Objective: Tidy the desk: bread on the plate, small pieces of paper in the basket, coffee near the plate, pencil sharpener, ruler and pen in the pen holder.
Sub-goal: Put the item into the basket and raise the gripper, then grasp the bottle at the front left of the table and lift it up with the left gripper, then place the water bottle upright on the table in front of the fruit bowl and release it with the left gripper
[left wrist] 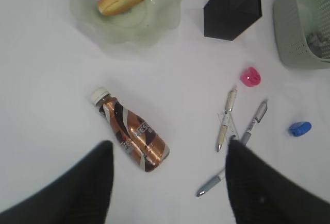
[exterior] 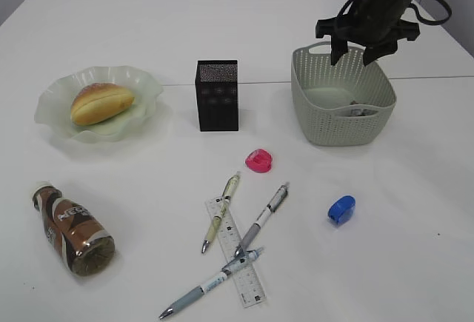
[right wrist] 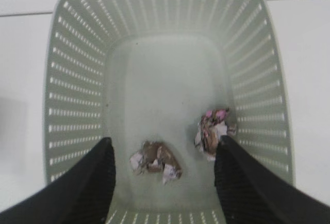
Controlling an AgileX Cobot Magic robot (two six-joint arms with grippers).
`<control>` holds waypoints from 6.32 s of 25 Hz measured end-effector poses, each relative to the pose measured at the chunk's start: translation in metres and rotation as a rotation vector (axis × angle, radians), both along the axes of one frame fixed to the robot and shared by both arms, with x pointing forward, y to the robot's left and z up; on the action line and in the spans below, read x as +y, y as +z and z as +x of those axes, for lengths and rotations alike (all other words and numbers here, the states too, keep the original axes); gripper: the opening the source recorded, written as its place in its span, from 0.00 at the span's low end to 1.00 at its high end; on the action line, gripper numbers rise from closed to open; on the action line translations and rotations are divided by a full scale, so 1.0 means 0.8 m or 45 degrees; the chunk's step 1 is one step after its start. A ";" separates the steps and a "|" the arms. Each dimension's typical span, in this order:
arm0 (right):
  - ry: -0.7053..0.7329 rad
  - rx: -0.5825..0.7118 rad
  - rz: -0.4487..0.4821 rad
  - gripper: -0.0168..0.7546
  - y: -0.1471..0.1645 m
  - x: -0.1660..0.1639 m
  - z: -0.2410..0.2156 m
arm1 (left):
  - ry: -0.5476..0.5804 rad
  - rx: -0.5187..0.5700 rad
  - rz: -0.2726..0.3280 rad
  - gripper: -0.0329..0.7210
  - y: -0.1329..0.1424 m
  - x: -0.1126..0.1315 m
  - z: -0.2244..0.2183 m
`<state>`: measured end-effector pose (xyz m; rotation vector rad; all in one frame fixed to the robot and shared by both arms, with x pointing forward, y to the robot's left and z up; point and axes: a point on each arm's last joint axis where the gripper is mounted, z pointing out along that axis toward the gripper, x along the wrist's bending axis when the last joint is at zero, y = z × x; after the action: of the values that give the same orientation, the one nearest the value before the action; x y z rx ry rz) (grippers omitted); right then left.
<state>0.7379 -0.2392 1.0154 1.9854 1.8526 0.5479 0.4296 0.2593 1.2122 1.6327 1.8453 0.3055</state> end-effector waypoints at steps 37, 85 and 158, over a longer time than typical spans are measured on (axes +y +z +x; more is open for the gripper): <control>0.090 0.254 0.325 0.61 0.047 0.028 -0.035 | 0.726 0.738 -0.216 0.89 -0.245 -0.015 0.117; 0.107 0.232 0.321 0.61 0.060 0.026 -0.039 | 0.722 1.005 -0.339 0.82 -0.364 -0.002 0.180; 0.127 0.224 0.251 0.61 0.059 0.021 -0.039 | -0.024 0.257 0.250 0.42 -0.227 0.026 0.155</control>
<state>0.7069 -0.2221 1.0626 2.1365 2.0836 0.6247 0.5539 0.2804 1.0306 1.8719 2.0003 0.3332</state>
